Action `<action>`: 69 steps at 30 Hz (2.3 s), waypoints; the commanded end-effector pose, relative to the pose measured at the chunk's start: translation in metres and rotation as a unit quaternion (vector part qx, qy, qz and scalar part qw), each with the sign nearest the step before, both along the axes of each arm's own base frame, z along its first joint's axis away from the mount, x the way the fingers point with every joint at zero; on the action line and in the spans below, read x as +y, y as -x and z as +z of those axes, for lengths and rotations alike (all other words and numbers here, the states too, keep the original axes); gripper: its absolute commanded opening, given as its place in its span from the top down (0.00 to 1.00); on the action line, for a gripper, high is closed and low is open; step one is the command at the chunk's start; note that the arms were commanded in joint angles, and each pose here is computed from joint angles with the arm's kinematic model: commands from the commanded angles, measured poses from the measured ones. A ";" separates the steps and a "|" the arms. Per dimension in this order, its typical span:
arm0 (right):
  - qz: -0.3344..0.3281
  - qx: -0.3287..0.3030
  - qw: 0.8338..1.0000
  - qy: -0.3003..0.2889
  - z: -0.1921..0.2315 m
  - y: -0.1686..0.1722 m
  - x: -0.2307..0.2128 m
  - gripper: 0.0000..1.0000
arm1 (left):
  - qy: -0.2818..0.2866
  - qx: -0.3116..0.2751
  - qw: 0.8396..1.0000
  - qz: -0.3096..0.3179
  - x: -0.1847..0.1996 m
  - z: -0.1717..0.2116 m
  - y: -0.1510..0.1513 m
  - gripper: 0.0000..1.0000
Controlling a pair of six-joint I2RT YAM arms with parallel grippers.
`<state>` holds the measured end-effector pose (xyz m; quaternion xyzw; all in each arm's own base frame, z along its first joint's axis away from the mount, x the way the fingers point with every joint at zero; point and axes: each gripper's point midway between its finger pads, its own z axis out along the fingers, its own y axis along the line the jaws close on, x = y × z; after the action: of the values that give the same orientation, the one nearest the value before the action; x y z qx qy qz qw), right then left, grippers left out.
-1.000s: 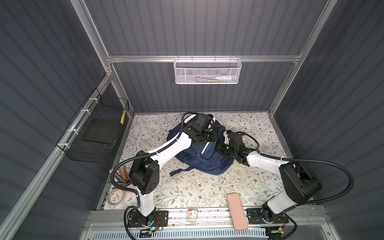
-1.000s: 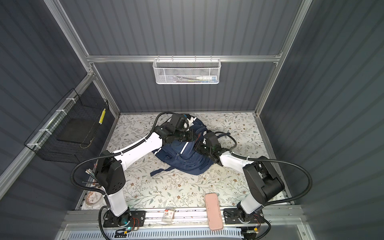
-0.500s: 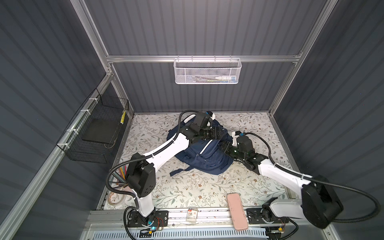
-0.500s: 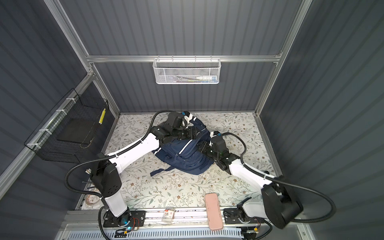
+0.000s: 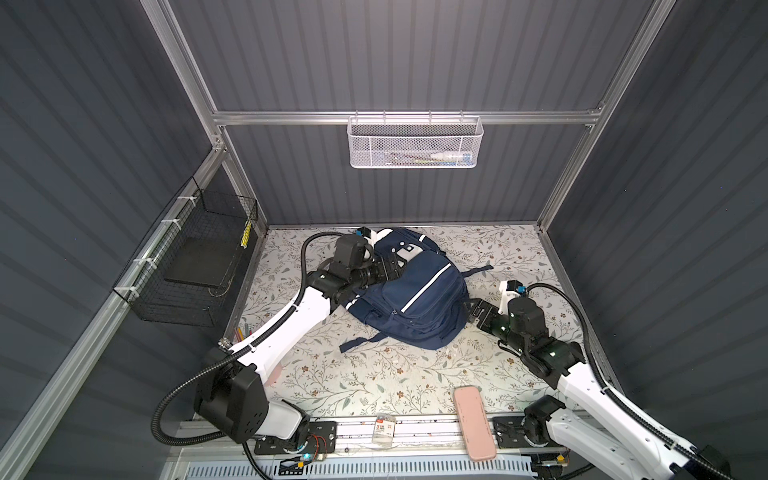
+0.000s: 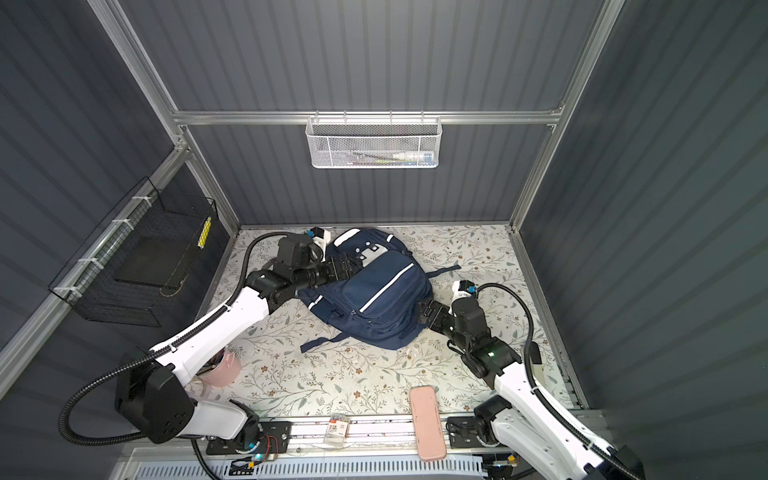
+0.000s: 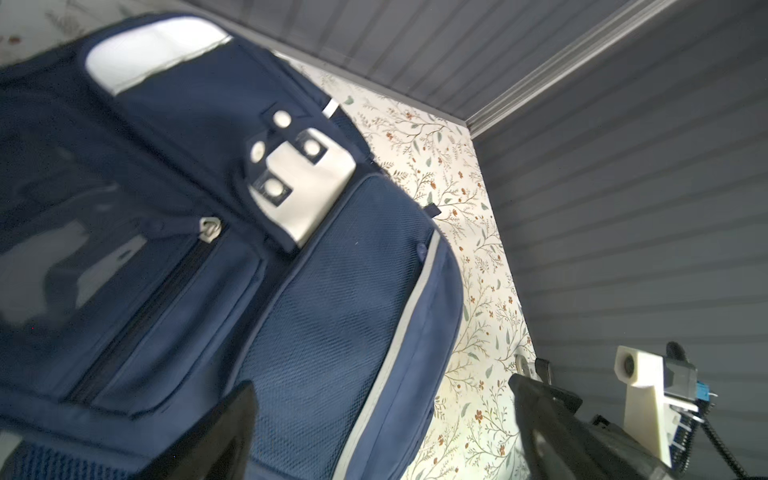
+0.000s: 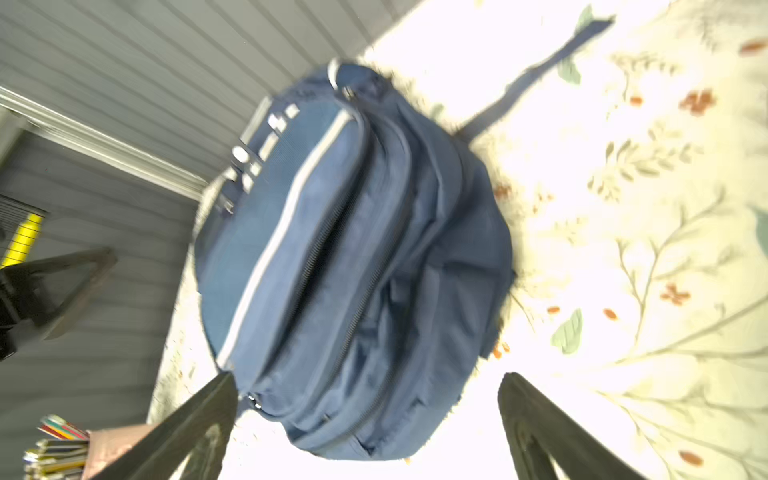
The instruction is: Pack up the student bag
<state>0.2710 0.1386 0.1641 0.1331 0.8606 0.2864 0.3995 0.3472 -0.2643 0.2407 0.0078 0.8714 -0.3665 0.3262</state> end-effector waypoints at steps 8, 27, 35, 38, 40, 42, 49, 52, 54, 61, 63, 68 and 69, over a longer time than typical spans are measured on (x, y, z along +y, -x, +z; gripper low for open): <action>0.112 -0.004 0.992 0.049 0.008 0.021 0.094 0.04 | 0.075 0.051 0.994 0.065 0.004 -0.055 0.003 0.29; 0.181 0.029 0.981 0.065 -0.023 0.018 0.198 0.37 | 0.095 0.083 0.988 0.094 0.005 -0.097 0.004 0.45; 0.174 0.045 0.982 0.054 -0.034 0.012 0.210 0.49 | 0.106 0.099 0.988 0.053 -0.013 -0.103 0.007 0.95; 0.161 0.049 0.983 0.069 -0.037 0.003 0.212 0.46 | 0.111 0.095 0.988 0.051 -0.014 -0.095 0.008 1.00; 0.144 0.070 0.983 0.085 -0.043 -0.002 0.211 0.45 | 0.115 0.095 0.988 0.051 -0.013 -0.089 0.009 1.00; 0.132 0.079 0.984 0.091 -0.051 -0.004 0.211 0.46 | 0.117 0.091 0.988 0.047 -0.014 -0.084 0.009 1.00; 0.102 0.101 0.981 0.133 -0.076 -0.016 0.190 0.51 | 0.129 0.093 0.986 0.046 -0.014 -0.078 0.013 1.00; 0.091 0.112 0.981 0.132 -0.087 -0.018 0.183 0.53 | 0.128 0.094 0.986 0.045 -0.013 -0.077 0.014 1.00; 0.094 0.112 0.982 0.122 -0.091 -0.020 0.183 0.57 | 0.129 0.094 0.986 0.044 -0.013 -0.076 0.015 1.00; 0.101 0.091 0.979 0.155 -0.087 -0.033 0.185 0.82 | 0.136 0.108 0.984 0.044 -0.012 -0.082 0.022 1.00; 0.100 0.089 0.978 0.161 -0.088 -0.035 0.184 0.90 | 0.137 0.109 0.984 0.045 -0.011 -0.082 0.023 1.00; 0.105 0.094 0.975 0.172 -0.088 -0.032 0.178 1.00 | 0.129 0.112 0.984 0.047 -0.008 -0.085 0.025 1.00; 0.104 0.095 0.975 0.172 -0.087 -0.030 0.176 1.00 | 0.129 0.112 0.984 0.048 -0.008 -0.086 0.026 1.00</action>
<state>0.2834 0.3462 0.0807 -0.0256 0.9355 0.2174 0.2775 0.3348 -0.2643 0.1353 -0.1364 0.8589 -0.4256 0.2500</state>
